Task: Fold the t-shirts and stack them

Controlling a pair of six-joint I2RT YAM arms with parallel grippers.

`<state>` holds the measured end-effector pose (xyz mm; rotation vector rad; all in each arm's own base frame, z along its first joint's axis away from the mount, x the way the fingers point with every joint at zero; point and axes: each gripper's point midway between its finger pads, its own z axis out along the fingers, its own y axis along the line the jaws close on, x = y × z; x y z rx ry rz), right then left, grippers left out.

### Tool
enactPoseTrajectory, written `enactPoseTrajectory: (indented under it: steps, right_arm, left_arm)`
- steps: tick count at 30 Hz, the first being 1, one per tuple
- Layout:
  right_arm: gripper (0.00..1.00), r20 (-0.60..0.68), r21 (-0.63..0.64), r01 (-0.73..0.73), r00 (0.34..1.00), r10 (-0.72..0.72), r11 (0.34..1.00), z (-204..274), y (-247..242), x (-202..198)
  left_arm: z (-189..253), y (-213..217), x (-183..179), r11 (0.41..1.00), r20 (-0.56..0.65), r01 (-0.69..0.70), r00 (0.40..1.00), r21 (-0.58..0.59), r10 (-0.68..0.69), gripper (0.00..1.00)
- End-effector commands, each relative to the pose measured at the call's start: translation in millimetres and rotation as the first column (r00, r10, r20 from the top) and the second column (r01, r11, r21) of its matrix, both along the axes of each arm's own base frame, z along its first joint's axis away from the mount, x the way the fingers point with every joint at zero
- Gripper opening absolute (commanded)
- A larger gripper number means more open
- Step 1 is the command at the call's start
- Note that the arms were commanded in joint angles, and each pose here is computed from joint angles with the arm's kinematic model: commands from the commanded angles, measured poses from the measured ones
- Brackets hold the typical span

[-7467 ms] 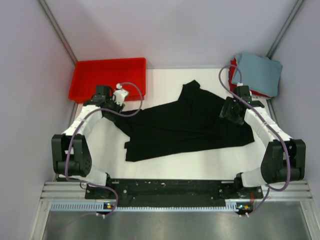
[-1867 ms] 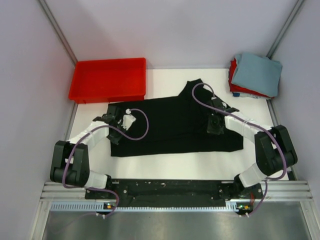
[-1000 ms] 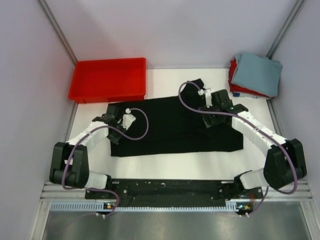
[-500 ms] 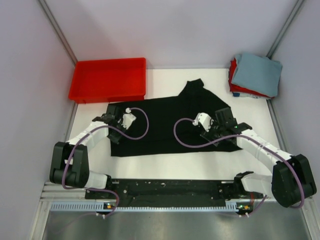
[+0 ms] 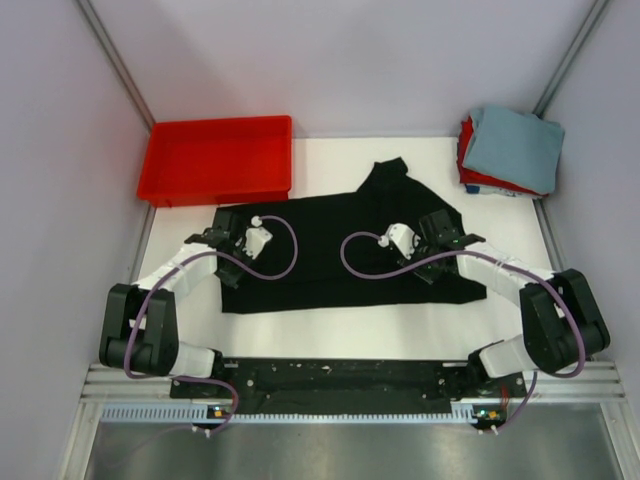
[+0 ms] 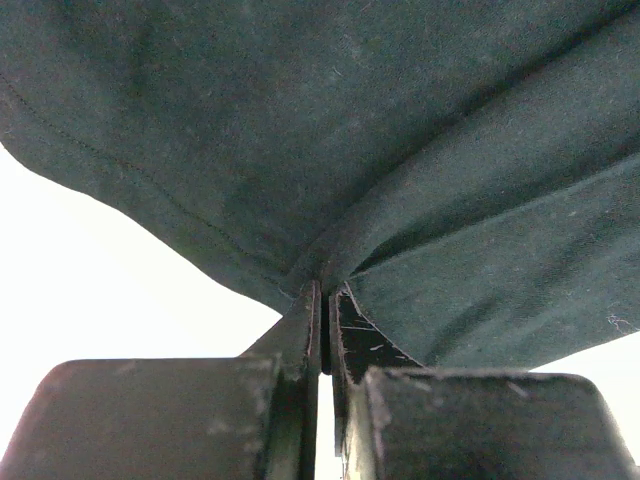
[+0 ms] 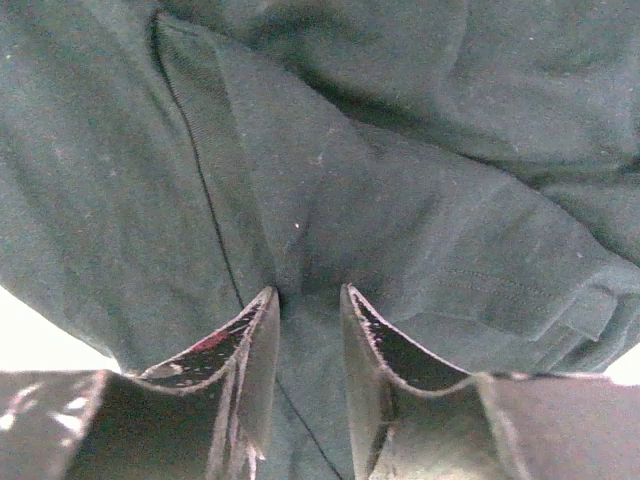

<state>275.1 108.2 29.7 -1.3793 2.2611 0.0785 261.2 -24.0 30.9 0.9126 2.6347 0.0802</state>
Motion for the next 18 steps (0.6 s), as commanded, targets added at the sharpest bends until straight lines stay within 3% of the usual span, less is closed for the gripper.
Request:
enactPoseTrajectory:
  steps: [1,8,10,13,18]
  right_arm:
    - [0.29,0.085,-0.005,0.014,0.996,-0.014,1.0,21,3,20]
    - [0.24,0.09,0.001,0.018,0.996,-0.018,1.0,17,5,24]
    - [0.19,0.097,0.004,0.016,0.995,-0.016,1.0,20,6,27]
    - [0.02,0.112,0.013,0.007,0.994,-0.008,1.0,25,8,30]
    - [0.0,0.204,0.016,0.003,0.979,-0.006,1.0,50,12,51]
  left_arm:
    - [2,-1,4,1.0,0.026,0.009,1.0,-0.008,-0.009,0.0]
    - [5,-1,6,1.0,0.034,0.013,0.999,-0.006,-0.013,0.0]
    - [6,-1,8,1.0,0.037,0.009,0.999,-0.008,-0.009,0.0]
    - [4,-1,9,1.0,0.027,0.005,1.0,-0.009,-0.004,0.0]
    - [7,-1,6,1.0,0.019,-0.004,1.0,-0.01,0.004,0.0]
